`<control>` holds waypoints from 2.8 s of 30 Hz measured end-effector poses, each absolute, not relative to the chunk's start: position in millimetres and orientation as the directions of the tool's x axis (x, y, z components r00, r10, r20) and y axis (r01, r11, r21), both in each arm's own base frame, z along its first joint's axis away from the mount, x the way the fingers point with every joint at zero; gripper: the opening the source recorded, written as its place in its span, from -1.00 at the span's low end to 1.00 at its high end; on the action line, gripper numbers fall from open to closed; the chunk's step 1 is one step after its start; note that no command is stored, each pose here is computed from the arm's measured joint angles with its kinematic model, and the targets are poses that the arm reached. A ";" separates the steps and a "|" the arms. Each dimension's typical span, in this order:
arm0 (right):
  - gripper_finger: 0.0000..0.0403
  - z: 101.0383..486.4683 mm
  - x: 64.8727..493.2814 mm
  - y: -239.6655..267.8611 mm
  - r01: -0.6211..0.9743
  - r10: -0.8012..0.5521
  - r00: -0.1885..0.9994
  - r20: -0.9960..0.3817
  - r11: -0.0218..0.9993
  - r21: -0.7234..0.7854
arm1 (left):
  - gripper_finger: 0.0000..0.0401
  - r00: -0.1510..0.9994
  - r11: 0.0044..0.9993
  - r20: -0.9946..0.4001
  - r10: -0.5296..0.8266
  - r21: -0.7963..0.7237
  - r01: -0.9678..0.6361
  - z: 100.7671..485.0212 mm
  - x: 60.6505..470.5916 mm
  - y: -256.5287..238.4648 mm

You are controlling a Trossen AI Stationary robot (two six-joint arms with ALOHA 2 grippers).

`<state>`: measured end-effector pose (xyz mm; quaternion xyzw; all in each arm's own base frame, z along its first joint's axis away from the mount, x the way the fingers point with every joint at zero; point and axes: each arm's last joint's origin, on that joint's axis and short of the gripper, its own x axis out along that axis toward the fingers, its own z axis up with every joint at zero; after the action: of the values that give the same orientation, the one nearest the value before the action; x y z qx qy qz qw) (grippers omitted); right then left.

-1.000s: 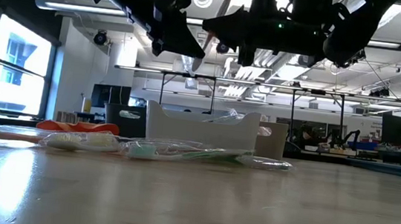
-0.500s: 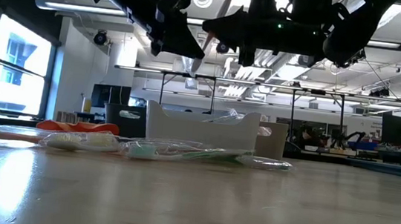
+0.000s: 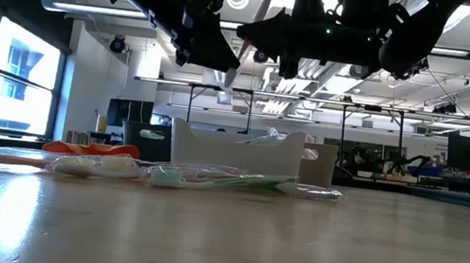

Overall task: Pick & Place Toothbrushes
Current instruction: Put the orange toothbrush into the gray bin

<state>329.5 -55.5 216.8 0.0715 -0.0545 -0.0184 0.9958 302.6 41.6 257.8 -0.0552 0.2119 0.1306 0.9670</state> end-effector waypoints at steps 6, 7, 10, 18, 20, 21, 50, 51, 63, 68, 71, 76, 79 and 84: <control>-0.91 216.4 328.9 -57.7 0.036 -0.051 0.993 0.104 0.989 0.145 | -0.36 0.876 0.960 -0.425 0.229 -0.051 -0.275 257.9 302.5 41.5; -0.91 216.4 328.9 -57.7 0.036 -0.052 0.993 0.104 0.989 0.146 | -0.36 0.877 0.960 -0.422 0.229 -0.052 -0.276 258.1 302.6 41.6; -0.91 216.3 328.9 -57.9 0.037 -0.052 0.993 0.104 0.988 0.147 | -0.36 0.880 0.959 -0.417 0.229 -0.058 -0.277 258.7 302.8 41.5; -0.92 216.4 328.9 -58.1 0.039 -0.055 0.993 0.104 0.988 0.150 | -0.36 0.873 0.959 -0.431 0.228 -0.058 -0.279 257.4 302.2 41.4; -0.92 216.4 328.9 -58.1 0.038 -0.055 0.993 0.104 0.986 0.163 | -0.36 0.881 0.959 -0.415 0.229 -0.061 -0.277 259.0 302.9 41.5; -0.92 216.3 328.9 -58.1 0.037 -0.055 0.993 0.103 0.984 0.175 | -0.36 0.883 0.959 -0.410 0.228 -0.061 -0.276 259.6 303.2 41.5; -0.92 211.6 330.3 -53.2 0.199 -0.215 0.975 0.056 0.956 0.215 | -0.36 0.832 0.932 -0.432 0.349 0.067 -0.356 249.6 215.7 62.8; -0.93 211.4 330.2 -53.6 0.215 -0.232 0.971 0.054 0.952 0.216 | -0.36 0.841 0.932 -0.413 0.350 0.063 -0.357 248.5 211.4 61.9; -0.95 215.2 324.1 -64.0 0.436 -0.453 0.891 0.025 0.872 0.223 | -0.36 0.897 0.915 -0.184 0.401 0.111 -0.387 246.4 149.9 45.8; -0.94 223.6 312.6 -72.1 0.612 -0.619 0.785 -0.029 0.766 0.200 | -0.36 0.905 0.911 -0.128 0.406 0.127 -0.391 254.8 133.0 41.2; -0.95 224.4 305.1 -79.9 0.706 -0.705 0.705 -0.076 0.686 0.176 | -0.36 0.907 0.911 -0.108 0.407 0.121 -0.394 257.6 126.1 39.3; -0.94 217.2 298.4 -97.9 0.759 -0.750 0.646 -0.145 0.611 0.223 | -0.36 0.907 0.911 -0.113 0.406 0.120 -0.393 257.5 121.2 37.9; -0.95 210.6 293.5 -107.9 0.787 -0.762 0.614 -0.206 0.569 0.239 | -0.36 0.907 0.912 -0.112 0.406 0.120 -0.393 257.6 121.2 37.9; -0.94 206.8 288.3 -121.0 0.787 -0.752 0.612 -0.246 0.547 0.286 | -0.36 0.907 0.912 -0.112 0.406 0.120 -0.393 257.6 121.4 38.0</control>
<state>288.3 -121.0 206.8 0.1863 0.0473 -0.4380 0.8782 121.4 38.0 257.6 0.0476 0.0674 0.2049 0.9753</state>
